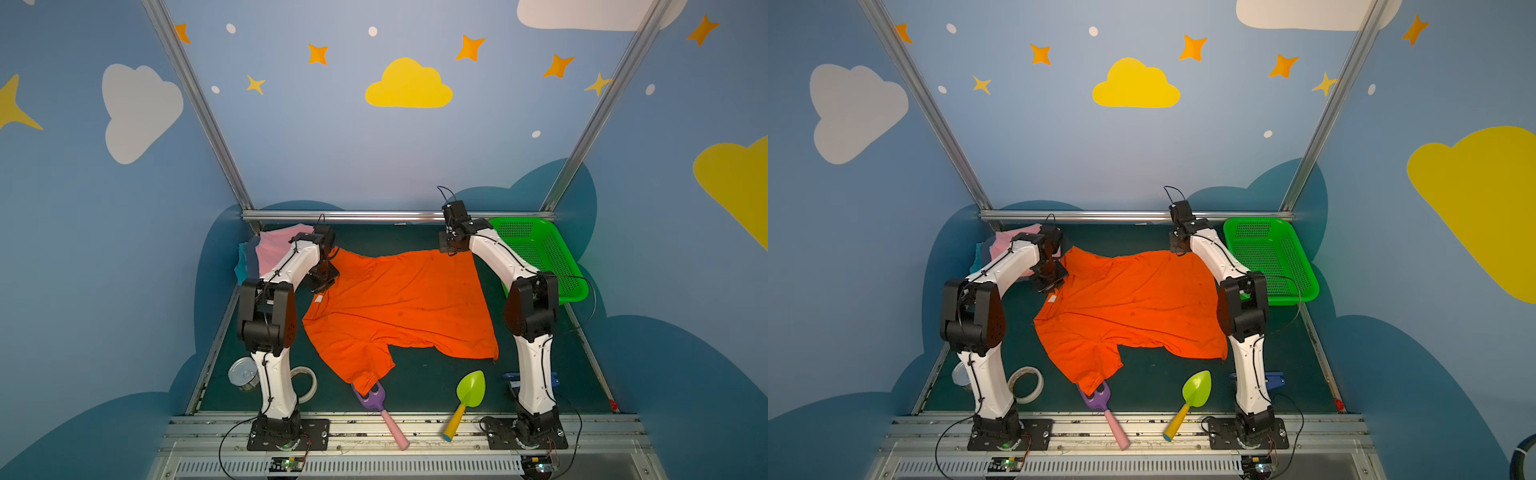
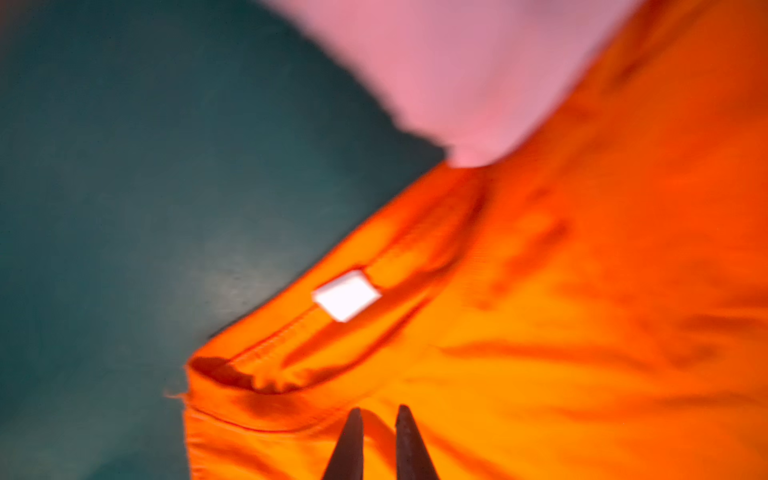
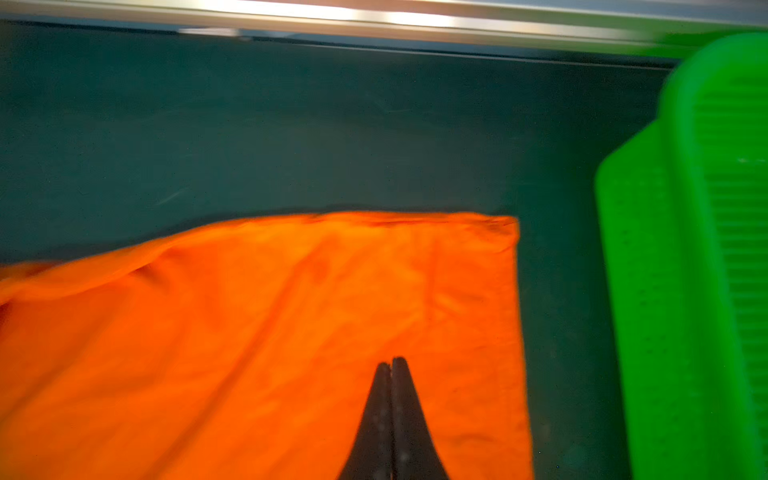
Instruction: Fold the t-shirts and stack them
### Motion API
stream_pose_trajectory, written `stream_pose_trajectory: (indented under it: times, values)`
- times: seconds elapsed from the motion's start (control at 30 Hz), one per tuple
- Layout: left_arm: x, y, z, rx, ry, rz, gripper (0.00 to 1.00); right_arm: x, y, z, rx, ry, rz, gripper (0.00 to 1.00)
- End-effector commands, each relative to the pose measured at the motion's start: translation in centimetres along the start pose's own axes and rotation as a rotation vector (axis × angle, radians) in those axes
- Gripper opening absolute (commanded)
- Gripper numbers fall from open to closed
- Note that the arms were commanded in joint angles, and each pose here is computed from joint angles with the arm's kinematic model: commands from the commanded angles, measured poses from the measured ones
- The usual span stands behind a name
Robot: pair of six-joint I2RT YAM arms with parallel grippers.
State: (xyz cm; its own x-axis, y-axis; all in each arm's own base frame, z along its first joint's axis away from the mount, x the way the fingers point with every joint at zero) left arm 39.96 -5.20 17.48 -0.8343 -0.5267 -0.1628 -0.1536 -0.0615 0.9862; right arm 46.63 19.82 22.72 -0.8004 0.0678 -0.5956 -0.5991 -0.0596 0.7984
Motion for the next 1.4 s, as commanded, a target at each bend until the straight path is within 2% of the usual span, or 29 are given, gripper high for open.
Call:
stream_pose_trajectory:
  times: [0.0, 0.1, 0.17, 0.27, 0.43, 0.67, 0.97, 1.0, 1.1, 1.17, 1.23, 1.37]
  values:
    - [0.5, -2.0, -1.2, -0.056, -0.036, 0.057, 0.18, 2.7, 2.3, 3.6, -0.237, -0.076, 0.125, 0.00]
    - [0.3, -3.3, -2.7, -0.075, -0.062, 0.073, 0.20, 5.3, 2.5, 4.9, -0.306, -0.103, 0.247, 0.00]
    - [0.0, -3.8, -3.6, -0.071, -0.073, 0.068, 0.26, 6.6, 2.6, 5.1, -0.309, -0.105, 0.296, 0.00]
    - [-0.8, -4.1, -4.7, -0.032, -0.078, 0.038, 0.36, 8.2, 2.9, 4.8, -0.298, -0.096, 0.327, 0.00]
    - [-2.2, -4.5, -6.1, -0.018, -0.079, 0.010, 0.45, 10.3, 2.9, 3.7, -0.282, -0.104, 0.371, 0.00]
    - [-3.2, -5.3, -7.5, -0.003, -0.094, -0.003, 0.47, 11.4, 2.6, 2.7, -0.243, -0.099, 0.392, 0.00]
    - [-3.8, -7.4, -8.0, -0.049, -0.111, -0.005, 0.48, 9.6, 2.9, 1.3, -0.255, -0.145, 0.376, 0.00]
    - [-3.9, -7.6, -8.2, -0.051, -0.112, -0.005, 0.46, 9.6, 2.8, 1.1, -0.253, -0.149, 0.381, 0.00]
    - [-4.6, -8.0, -8.6, -0.043, -0.113, -0.011, 0.19, 9.7, 2.7, 0.8, -0.253, -0.159, 0.391, 0.00]
    - [-5.1, -7.9, -8.9, -0.039, -0.115, -0.021, 0.09, 9.9, 2.6, 0.7, -0.250, -0.165, 0.400, 0.00]
    - [-5.7, -7.3, -9.3, -0.026, -0.122, -0.035, 0.05, 10.1, 2.5, 0.5, -0.245, -0.170, 0.409, 0.00]
    - [-6.7, -6.0, -9.8, 0.009, -0.133, -0.062, 0.05, 10.5, 2.1, 0.4, -0.235, -0.174, 0.426, 0.00]
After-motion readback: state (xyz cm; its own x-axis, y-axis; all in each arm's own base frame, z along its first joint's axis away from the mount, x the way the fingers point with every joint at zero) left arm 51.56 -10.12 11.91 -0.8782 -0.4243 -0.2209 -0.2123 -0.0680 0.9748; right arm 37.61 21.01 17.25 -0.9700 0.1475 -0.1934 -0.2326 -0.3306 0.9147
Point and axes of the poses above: each gripper's point midway between its finger pads, its own y axis back along the fingers, its own z axis along the line the jaws close on, x = y × z, the point moved 9 cm from there along y, back along the fingers, and after that the axes turned 10 degrees about -y, right-handed, at the moved point
